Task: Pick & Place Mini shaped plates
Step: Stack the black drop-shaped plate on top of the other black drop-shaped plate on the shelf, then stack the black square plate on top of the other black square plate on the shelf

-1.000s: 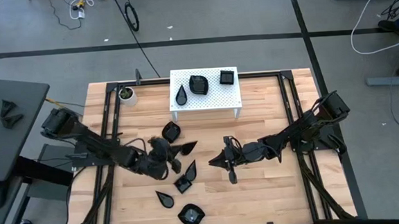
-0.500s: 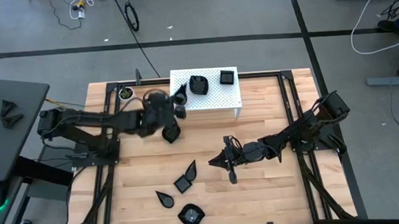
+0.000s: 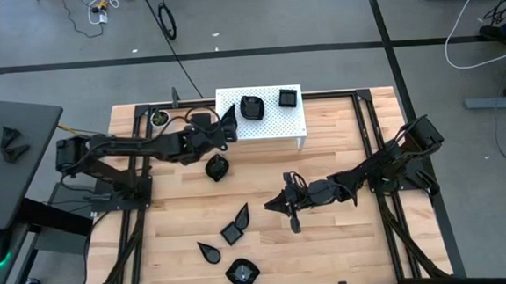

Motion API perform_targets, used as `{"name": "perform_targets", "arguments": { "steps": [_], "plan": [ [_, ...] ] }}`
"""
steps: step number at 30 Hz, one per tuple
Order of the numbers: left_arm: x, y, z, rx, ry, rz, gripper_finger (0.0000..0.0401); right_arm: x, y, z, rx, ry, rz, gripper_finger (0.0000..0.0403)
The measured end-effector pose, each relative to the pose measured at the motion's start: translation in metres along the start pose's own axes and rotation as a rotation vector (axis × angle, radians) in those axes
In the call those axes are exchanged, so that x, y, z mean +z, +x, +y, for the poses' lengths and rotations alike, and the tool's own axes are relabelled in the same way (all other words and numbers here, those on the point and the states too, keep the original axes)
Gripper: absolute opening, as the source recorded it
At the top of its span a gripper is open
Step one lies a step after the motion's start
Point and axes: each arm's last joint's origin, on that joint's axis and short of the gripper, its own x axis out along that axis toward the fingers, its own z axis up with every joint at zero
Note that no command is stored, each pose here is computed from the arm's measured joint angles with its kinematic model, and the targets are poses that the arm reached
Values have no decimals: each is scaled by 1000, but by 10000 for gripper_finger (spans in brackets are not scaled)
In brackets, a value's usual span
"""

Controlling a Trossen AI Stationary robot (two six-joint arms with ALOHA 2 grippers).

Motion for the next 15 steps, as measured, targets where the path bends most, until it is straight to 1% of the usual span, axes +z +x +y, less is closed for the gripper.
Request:
{"name": "perform_targets", "arguments": {
  "steps": [5, 8, 11, 15],
  "plan": [
    [-1, 1, 0, 1, -28, 2, 7, 0, 0, 0, 0, 0, -2, 36],
    [-1, 1, 0, 1, -22, 3, 17, 0, 0, 0, 0, 0, -2, 36],
    [-1, 1, 0, 1, -22, 3, 44, 0, 0, 0, 0, 0, -2, 36],
    [-1, 1, 0, -1, -22, 6, 91, 0, 0, 0, 0, 0, -2, 36]
  ]
}}
